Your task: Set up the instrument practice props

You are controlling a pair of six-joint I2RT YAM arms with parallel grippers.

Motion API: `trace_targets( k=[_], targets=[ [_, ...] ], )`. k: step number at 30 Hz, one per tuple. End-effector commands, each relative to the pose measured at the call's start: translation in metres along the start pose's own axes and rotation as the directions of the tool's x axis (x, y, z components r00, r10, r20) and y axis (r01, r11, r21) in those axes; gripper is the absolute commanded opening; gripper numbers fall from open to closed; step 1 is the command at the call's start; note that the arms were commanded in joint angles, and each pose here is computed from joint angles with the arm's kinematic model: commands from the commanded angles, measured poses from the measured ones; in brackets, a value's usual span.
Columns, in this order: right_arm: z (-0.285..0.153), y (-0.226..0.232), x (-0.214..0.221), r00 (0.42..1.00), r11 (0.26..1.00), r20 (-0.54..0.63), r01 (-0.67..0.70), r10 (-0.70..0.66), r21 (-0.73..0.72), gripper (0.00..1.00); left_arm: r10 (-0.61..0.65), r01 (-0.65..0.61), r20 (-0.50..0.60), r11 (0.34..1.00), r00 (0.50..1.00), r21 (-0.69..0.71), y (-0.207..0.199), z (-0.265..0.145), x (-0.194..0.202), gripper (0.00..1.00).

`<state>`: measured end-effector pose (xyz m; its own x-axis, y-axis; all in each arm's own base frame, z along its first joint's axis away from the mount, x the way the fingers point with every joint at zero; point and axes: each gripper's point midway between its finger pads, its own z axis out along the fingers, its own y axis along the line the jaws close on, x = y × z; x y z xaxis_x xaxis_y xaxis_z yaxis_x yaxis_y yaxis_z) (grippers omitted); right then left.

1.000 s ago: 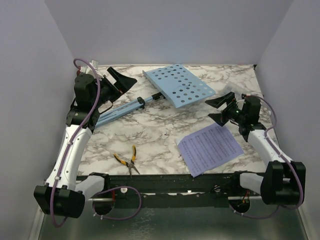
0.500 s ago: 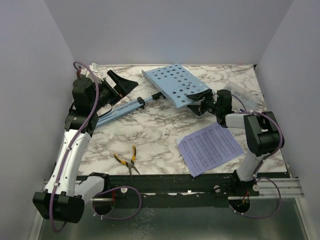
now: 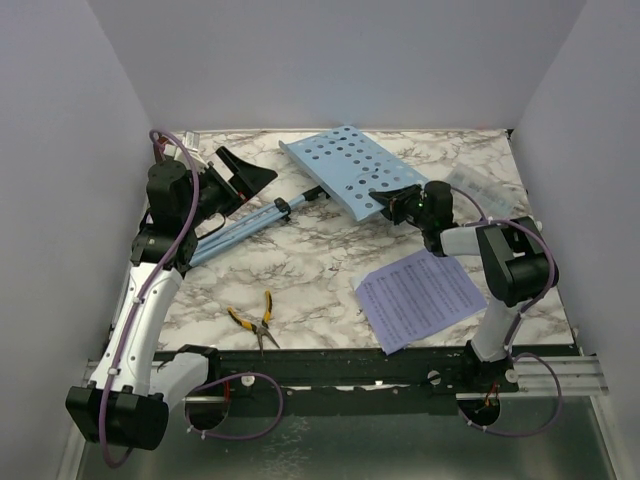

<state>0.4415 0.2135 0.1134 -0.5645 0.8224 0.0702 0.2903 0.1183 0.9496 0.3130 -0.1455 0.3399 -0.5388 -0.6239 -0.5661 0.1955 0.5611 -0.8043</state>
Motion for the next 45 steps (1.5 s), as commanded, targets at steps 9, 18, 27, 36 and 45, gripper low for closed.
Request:
trace_targets(
  k=[9, 18, 27, 36, 45],
  targets=[
    [-0.032, 0.089, -0.013, 0.991, 0.963, 0.134, 0.021, 0.015, -0.267, 0.00, -0.006, 0.006, -0.015, 1.000, 1.000, 0.013, 0.002, 0.000, 0.005, 0.99],
    [-0.098, 0.199, -0.017, 0.955, 0.826, 0.294, 0.199, -0.042, -0.527, 0.00, 0.006, -0.006, -0.013, 0.999, 1.000, 0.036, -0.006, -0.003, 0.003, 0.99],
    [-0.180, 0.290, 0.002, 0.813, 0.492, 0.536, 0.571, -0.227, -0.658, 0.01, 0.029, -0.028, -0.012, 0.999, 1.000, 0.046, -0.008, -0.007, 0.004, 0.99],
    [-0.232, 0.352, 0.044, 0.450, 0.130, 0.756, 0.886, -0.475, -0.445, 0.00, 0.100, -0.099, -0.029, 0.994, 0.995, 0.046, -0.006, -0.001, 0.002, 0.99],
    [-0.243, 0.370, 0.076, 0.032, -0.226, 0.745, 0.943, -0.667, -0.243, 0.00, 0.276, -0.272, -0.088, 0.961, 0.957, 0.053, 0.004, 0.043, -0.005, 0.94]
  ],
)
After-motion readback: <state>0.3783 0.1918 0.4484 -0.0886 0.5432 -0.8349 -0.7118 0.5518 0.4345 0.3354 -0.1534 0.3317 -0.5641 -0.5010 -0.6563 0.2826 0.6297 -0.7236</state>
